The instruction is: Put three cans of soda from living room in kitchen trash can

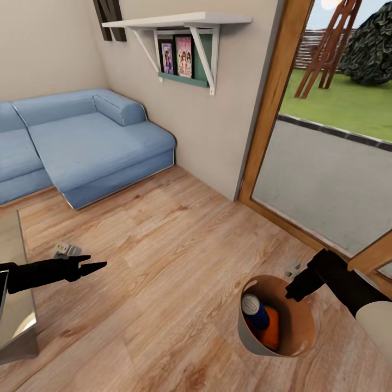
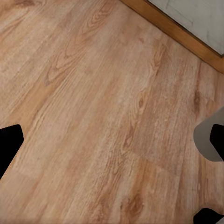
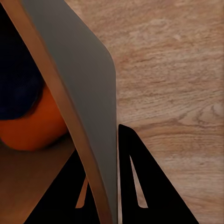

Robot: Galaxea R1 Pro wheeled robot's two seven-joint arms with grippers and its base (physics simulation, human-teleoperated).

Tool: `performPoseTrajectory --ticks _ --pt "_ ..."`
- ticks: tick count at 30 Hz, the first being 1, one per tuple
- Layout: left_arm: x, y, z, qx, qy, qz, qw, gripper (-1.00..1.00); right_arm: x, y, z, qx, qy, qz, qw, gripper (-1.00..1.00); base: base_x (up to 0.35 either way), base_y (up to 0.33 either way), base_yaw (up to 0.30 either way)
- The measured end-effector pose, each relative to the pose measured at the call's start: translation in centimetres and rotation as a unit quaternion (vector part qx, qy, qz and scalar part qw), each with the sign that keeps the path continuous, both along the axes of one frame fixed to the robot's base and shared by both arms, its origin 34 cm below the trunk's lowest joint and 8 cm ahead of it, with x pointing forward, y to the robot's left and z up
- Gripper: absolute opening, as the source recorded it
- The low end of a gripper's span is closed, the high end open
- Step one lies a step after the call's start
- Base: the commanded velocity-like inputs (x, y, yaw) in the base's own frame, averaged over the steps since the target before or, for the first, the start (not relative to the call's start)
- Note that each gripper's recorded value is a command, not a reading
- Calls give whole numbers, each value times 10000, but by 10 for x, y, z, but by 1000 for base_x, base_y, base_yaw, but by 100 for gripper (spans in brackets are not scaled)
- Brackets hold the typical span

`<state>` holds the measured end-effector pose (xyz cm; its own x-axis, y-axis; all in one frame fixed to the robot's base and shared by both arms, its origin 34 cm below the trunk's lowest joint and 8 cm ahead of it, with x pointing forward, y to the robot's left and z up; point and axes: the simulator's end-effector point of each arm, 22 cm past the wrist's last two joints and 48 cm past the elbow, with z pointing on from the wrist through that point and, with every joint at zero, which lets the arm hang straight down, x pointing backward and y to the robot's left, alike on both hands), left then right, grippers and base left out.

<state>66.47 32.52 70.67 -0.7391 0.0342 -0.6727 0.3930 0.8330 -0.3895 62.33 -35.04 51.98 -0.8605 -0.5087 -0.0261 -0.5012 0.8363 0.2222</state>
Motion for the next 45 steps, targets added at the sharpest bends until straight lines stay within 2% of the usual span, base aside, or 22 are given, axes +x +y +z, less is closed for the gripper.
performPoseTrajectory --ticks 18,27,45 --pt "-7 1 -42 -39 78 31 10000 100 -5 0 -36 1 -4 -10 10000 -100 0 0 0" --pt "-9 1 -52 -44 77 25 10000 100 -7 0 -46 -2 -6 -6 10000 -100 0 0 0" --pt "-13 7 -88 63 70 123 9999 100 -13 1 -80 -10 -12 17 10000 -100 0 0 0"
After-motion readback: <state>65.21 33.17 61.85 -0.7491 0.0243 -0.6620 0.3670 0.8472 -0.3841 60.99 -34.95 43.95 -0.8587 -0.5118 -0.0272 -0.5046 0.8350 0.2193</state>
